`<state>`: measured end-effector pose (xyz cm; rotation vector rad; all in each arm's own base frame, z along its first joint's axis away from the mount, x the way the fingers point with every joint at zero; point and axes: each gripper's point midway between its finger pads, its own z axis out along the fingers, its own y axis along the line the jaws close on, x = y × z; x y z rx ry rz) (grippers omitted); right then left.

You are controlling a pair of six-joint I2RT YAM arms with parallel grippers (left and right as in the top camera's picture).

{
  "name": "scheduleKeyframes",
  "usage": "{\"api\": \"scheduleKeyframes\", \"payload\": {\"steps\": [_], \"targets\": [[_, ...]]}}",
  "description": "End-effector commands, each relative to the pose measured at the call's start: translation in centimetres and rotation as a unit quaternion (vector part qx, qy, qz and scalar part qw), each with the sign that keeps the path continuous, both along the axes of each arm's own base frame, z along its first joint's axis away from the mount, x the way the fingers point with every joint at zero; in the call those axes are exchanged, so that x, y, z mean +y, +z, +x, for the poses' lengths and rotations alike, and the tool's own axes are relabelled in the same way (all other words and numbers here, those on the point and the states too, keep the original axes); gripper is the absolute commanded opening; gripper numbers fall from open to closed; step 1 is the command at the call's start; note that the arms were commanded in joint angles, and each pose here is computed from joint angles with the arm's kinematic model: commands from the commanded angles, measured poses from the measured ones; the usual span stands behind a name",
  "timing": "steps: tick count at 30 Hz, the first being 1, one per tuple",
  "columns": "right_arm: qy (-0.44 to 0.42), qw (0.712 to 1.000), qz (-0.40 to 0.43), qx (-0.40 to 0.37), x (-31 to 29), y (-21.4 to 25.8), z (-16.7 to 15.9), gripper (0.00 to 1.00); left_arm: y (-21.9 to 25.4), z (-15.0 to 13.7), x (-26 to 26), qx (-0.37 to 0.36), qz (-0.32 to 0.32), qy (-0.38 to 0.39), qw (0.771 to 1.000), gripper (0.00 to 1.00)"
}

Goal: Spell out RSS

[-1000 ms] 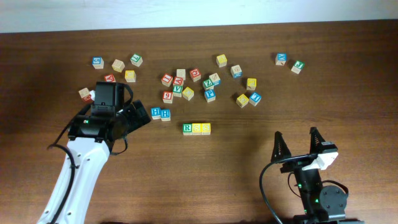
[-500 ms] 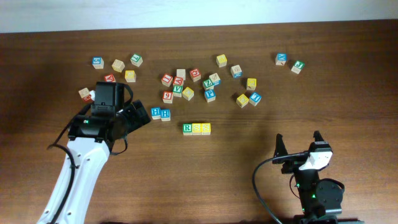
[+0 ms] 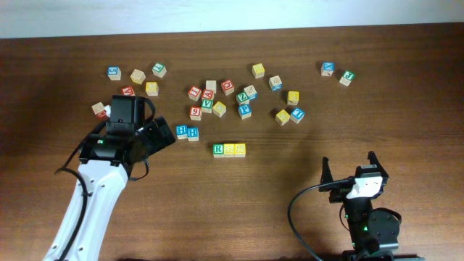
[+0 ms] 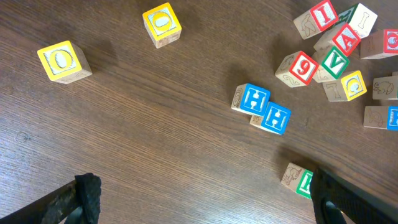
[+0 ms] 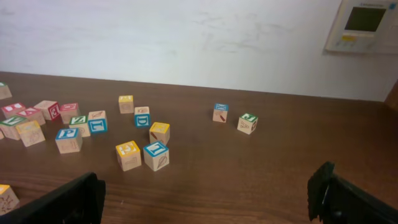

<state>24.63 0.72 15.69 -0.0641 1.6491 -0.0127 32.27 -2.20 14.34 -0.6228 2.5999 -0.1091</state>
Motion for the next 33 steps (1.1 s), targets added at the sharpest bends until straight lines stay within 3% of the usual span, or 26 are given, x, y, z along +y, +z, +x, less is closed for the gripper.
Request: {"api": "scheduleKeyframes", "payload": {"steps": [1, 33], "targets": [[-0.008, 1.0, 0.01, 0.001, -0.21, -0.21, -0.05, 0.98, 0.63, 0.1, 0.24, -0.01, 0.004, 0.001, 1.0, 0.99], [-0.003, 1.0, 0.011, 0.0, -0.05, -0.15, -0.04, 0.98, 0.15, -0.86, 0.48, 0.012, 0.01, 0.001, 1.0, 0.99]]}}
